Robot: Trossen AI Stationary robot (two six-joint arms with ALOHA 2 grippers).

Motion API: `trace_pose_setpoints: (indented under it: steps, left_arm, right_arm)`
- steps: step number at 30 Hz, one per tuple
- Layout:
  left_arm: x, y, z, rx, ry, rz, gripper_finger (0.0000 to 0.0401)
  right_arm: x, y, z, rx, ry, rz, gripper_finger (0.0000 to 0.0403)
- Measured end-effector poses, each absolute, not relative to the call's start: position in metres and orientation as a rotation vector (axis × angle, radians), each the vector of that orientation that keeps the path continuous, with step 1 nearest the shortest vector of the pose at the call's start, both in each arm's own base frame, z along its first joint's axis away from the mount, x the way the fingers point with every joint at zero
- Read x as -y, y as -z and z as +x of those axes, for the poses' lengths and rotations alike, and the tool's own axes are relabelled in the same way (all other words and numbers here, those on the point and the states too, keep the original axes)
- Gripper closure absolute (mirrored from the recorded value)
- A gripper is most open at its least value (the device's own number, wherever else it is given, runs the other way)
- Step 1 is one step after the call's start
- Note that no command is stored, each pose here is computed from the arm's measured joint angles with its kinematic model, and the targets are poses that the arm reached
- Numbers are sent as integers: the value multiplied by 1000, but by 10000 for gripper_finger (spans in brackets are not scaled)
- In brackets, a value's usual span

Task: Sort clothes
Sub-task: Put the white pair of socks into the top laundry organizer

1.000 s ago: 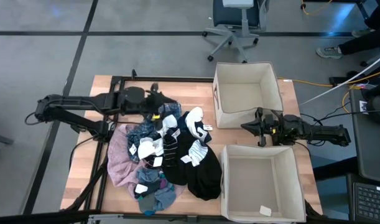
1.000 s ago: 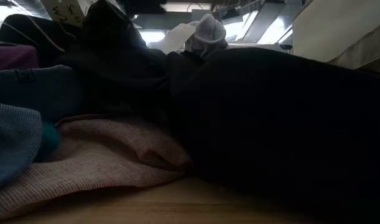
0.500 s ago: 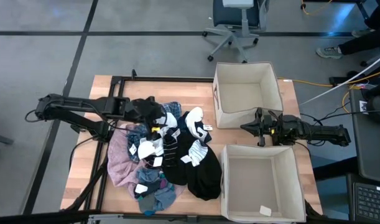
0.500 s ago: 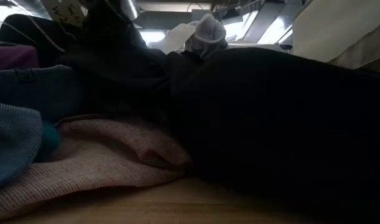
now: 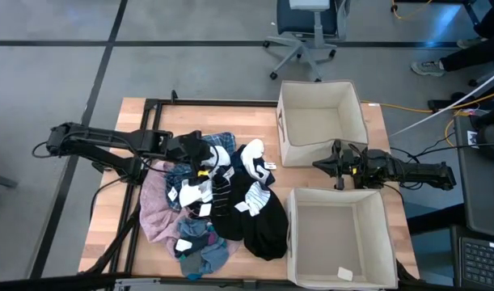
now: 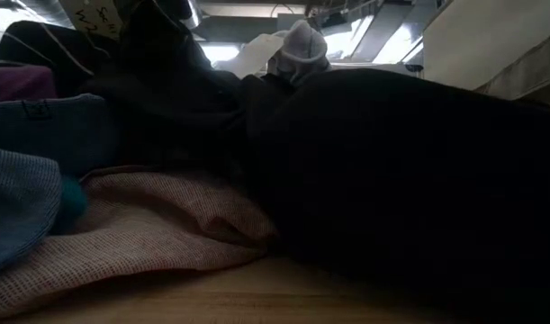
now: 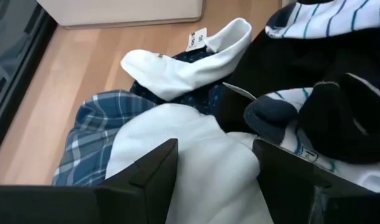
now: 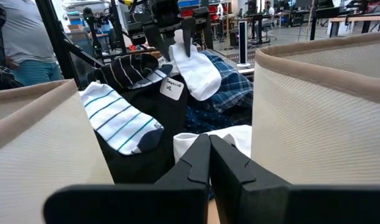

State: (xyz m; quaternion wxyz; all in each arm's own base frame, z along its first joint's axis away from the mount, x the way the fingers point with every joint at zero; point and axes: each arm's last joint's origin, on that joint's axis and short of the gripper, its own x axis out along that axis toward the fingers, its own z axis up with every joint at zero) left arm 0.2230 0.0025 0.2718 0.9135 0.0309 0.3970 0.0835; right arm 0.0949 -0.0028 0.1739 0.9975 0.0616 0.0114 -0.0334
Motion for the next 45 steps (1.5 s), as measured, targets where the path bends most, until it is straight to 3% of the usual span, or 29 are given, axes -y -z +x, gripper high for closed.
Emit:
trace_pose_setpoints:
  steps: [14,21,32,38,45]
  left_arm:
    - [-2,-278,224,-802,-151,104,391]
    - [-2,-314,234,-628,-144,101,390]
    - [-13,-360,252,-212,-176,315,392]
    - [-27,-353,278,-133,-161,316,392]
    - [-34,-336,314,-41,-183,315,391]
  right_arm:
    - [3,-175,95,-8,67,123,391]
    - [2,-182,95,62,25,126,391]
    - [1,-222,85,240,-7,87,391]
    - [3,-244,79,424,87,8,391]
    - [7,-248,94,423,227,-119,370]
